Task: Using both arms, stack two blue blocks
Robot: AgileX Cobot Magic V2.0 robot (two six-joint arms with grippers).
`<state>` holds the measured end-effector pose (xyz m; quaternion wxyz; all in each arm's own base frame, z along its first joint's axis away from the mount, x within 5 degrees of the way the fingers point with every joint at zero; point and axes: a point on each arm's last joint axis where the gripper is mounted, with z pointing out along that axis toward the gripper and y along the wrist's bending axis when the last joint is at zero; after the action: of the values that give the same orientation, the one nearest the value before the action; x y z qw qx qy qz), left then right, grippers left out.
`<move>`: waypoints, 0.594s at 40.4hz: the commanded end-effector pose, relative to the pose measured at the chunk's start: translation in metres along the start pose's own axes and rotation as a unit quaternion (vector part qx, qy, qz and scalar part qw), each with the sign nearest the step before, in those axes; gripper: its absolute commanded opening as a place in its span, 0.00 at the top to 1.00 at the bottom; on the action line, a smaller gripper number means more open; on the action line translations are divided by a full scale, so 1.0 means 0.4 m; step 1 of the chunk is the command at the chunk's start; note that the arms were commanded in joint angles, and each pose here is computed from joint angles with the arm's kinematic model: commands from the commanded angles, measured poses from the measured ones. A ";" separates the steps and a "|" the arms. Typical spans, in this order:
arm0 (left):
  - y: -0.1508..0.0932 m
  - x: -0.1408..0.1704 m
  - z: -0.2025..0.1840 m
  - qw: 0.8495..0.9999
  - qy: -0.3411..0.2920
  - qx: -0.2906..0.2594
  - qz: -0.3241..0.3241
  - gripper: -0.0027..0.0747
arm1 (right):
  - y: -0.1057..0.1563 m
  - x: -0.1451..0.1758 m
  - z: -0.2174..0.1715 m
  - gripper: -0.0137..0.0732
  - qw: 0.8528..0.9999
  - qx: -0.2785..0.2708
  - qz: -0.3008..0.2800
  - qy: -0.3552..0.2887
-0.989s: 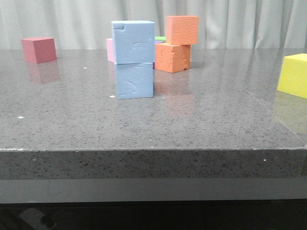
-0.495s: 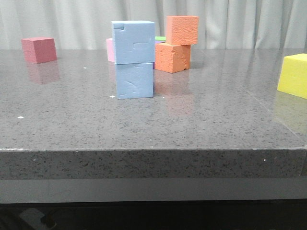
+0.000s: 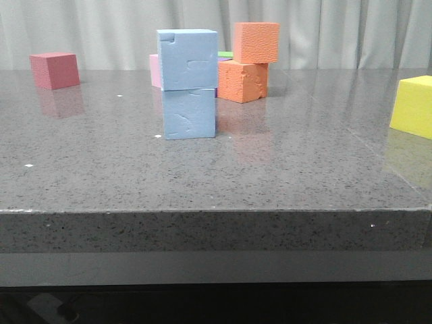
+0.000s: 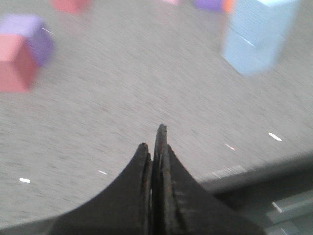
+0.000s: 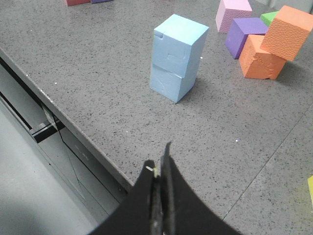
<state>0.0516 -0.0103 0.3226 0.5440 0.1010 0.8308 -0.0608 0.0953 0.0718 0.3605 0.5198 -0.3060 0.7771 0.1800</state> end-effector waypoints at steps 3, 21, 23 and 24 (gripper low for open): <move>0.014 0.052 0.014 0.985 -0.160 -0.059 -0.002 0.99 | -0.006 -0.035 -0.013 0.99 0.999 0.014 0.003 -0.050; 0.011 0.248 0.112 0.962 -0.263 -0.061 -0.035 0.99 | -0.006 -0.035 -0.013 0.99 0.999 0.014 0.003 -0.050; 0.011 0.251 0.113 0.963 -0.260 -0.061 -0.035 0.99 | -0.006 -0.035 -0.013 0.99 0.999 0.014 0.003 -0.050; 0.011 0.250 0.113 0.962 -0.263 -0.061 -0.035 0.99 | -0.006 -0.035 -0.013 0.99 0.999 0.014 0.003 -0.050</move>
<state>0.0561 -0.0054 0.2032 0.7050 0.0253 0.7074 -0.0438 0.0953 0.0718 0.3605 0.5200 -0.3070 0.7766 0.1793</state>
